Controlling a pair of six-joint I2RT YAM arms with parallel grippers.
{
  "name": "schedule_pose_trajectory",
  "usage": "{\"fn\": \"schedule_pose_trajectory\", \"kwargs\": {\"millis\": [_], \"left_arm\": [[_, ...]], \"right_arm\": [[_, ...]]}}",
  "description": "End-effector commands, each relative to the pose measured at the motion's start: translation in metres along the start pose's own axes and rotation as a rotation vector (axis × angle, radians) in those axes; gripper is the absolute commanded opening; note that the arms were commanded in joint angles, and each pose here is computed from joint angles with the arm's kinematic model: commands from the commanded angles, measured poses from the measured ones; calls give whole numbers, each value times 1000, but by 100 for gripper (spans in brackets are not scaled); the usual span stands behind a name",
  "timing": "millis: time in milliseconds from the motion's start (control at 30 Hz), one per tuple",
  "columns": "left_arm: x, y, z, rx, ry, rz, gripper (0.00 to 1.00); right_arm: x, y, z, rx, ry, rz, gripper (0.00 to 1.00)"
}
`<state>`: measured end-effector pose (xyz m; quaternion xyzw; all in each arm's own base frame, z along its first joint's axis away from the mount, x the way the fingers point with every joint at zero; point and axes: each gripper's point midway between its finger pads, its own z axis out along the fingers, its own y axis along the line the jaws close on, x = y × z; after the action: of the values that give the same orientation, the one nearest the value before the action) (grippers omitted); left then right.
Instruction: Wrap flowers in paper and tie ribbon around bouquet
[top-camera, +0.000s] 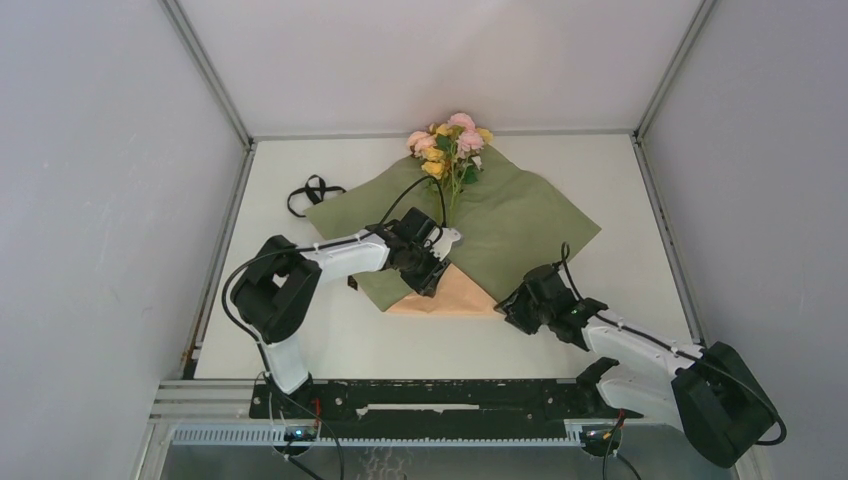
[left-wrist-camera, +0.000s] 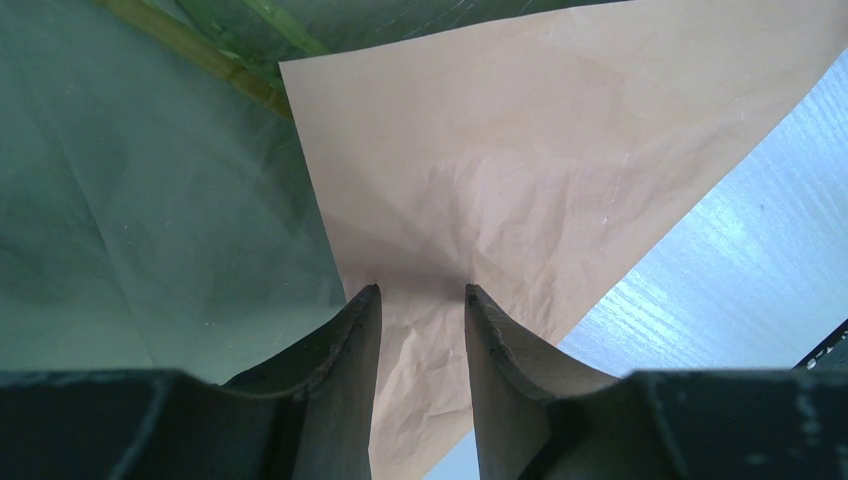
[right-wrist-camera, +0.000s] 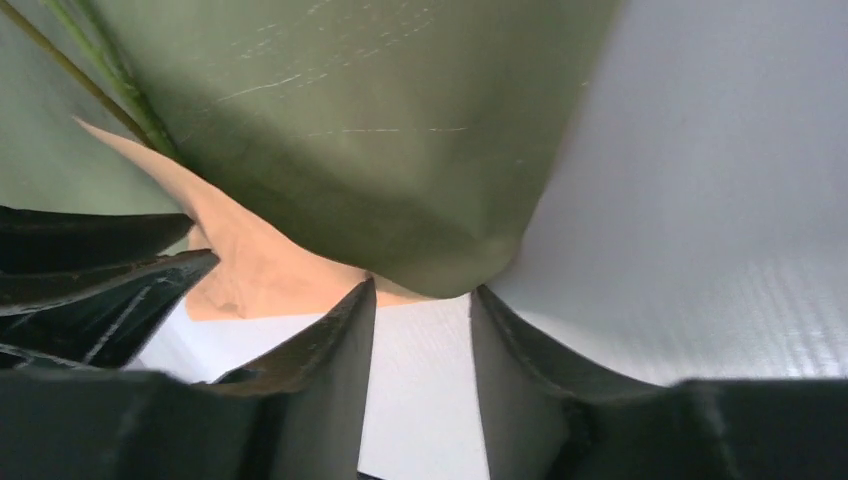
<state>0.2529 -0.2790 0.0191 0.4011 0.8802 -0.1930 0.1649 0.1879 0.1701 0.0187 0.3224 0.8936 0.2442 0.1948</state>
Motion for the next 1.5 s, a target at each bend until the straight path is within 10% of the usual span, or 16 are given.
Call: {"fn": "schedule_pose_trajectory", "kwargs": {"millis": [0,167,567,867,1100,1467], "left_arm": [[-9,-3,-1,12,-22,6,42],[-26,-2,-3,8,-51,14,44],[-70,-9,-23,47,-150,21,72],[-57,-11,13,121,-50,-104,53],[-53,-28,11,216,-55,-98,1],[-41,2,24,100,-16,-217,0]], "right_arm": [[-11,-27,5,85,-71,-41,37],[-30,-16,2,79,-150,-149,0],[-47,6,-19,137,-234,-348,0],[-45,19,-24,115,-239,-412,0],[-28,23,-14,76,-167,-348,28],[4,8,-10,36,-108,-80,60]]}}
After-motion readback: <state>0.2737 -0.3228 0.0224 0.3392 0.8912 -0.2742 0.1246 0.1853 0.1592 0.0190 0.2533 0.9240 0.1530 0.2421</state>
